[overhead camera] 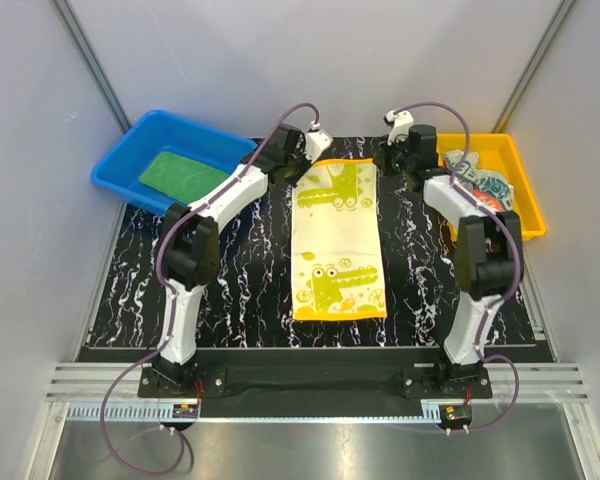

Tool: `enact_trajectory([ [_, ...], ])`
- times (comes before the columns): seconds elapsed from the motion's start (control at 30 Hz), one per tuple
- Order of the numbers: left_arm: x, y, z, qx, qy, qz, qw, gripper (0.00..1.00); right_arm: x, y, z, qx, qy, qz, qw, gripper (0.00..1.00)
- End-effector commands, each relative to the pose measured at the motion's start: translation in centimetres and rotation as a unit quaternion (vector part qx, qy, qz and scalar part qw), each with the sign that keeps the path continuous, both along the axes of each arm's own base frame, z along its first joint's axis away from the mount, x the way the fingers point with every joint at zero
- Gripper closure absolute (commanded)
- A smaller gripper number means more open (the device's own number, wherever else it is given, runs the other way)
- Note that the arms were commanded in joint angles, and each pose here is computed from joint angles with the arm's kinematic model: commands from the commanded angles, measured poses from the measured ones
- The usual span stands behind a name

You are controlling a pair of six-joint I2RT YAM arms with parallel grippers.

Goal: Fold and stack the towels
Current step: Flatten out the crumpled towel, then fold the towel

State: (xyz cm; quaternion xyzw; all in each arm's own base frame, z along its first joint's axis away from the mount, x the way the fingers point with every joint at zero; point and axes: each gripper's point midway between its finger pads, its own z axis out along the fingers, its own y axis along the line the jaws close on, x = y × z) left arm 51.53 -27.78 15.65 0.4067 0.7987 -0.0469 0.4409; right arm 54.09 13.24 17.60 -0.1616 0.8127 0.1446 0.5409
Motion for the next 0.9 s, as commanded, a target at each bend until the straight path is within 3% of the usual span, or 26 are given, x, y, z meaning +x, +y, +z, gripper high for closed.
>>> enact_trajectory([
  [0.0, 4.0, -0.8, 4.3, -0.018, -0.093, -0.008, 0.996, 1.0, 4.9, 0.2, 5.8, 0.006, -0.124, 0.032, 0.992, 1.0],
  [0.27, 4.3, 0.8, 4.8, 0.019, -0.149, 0.015, 0.988, 1.0, 4.0, 0.7, 3.6, -0.009, -0.144, 0.067, 0.987, 1.0],
  [0.47, 0.5, 1.1, 6.1, 0.022, -0.157, 0.008, 0.987, 1.0, -0.1, -0.1, 4.0, -0.011, -0.122, 0.058, 0.991, 1.0],
  [0.73, -6.1, 0.9, 3.8, 0.031, -0.116, -0.01, 0.993, 1.0, -7.1, -0.6, 4.2, 0.025, -0.078, 0.037, 0.996, 1.0],
  [0.87, -9.3, 0.7, 2.7, 0.036, -0.095, -0.014, 0.995, 1.0, -9.6, -0.7, 0.7, 0.044, 0.0, 0.0, 0.999, 1.0],
])
